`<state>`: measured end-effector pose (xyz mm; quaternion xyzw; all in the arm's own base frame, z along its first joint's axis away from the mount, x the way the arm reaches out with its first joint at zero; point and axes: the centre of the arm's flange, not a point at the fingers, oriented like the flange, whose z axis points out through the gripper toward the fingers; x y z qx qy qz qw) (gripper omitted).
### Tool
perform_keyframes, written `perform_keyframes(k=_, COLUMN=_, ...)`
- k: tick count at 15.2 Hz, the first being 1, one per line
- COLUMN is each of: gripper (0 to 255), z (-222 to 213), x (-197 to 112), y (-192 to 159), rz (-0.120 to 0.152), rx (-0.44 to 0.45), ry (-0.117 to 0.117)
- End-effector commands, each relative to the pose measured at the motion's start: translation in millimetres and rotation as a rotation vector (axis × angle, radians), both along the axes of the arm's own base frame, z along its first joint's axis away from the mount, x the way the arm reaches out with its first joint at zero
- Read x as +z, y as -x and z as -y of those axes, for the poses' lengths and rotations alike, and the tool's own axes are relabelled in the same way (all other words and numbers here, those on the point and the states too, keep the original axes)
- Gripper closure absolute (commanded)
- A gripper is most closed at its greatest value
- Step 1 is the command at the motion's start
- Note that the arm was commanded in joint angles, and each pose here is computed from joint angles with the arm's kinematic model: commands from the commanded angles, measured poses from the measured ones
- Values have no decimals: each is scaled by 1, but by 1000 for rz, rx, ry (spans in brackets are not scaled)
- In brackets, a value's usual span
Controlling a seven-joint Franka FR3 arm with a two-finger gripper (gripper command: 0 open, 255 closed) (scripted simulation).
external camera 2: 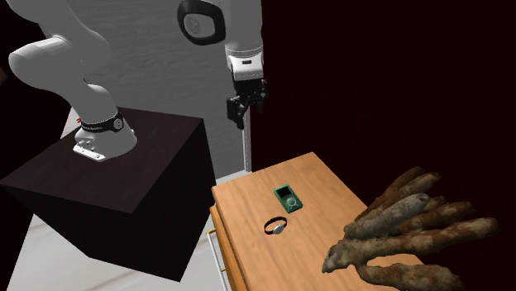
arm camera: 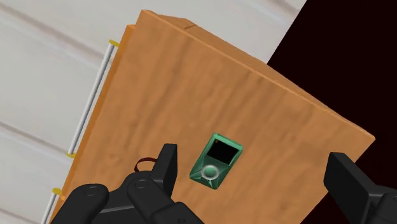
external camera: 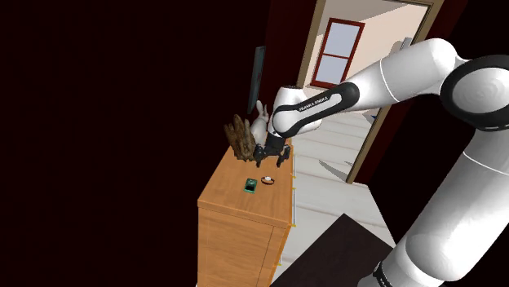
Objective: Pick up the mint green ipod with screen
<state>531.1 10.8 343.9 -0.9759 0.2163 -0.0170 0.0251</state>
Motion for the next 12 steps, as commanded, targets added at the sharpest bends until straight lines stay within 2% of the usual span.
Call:
perform_keyframes(k=1, gripper=0, z=4, x=-23, y=-15, rz=-3, rx=-27, ry=5)
perform_keyframes(k=12, gripper=0, z=34, x=-139, y=-98, rz=-26, rx=-173, ry=32)
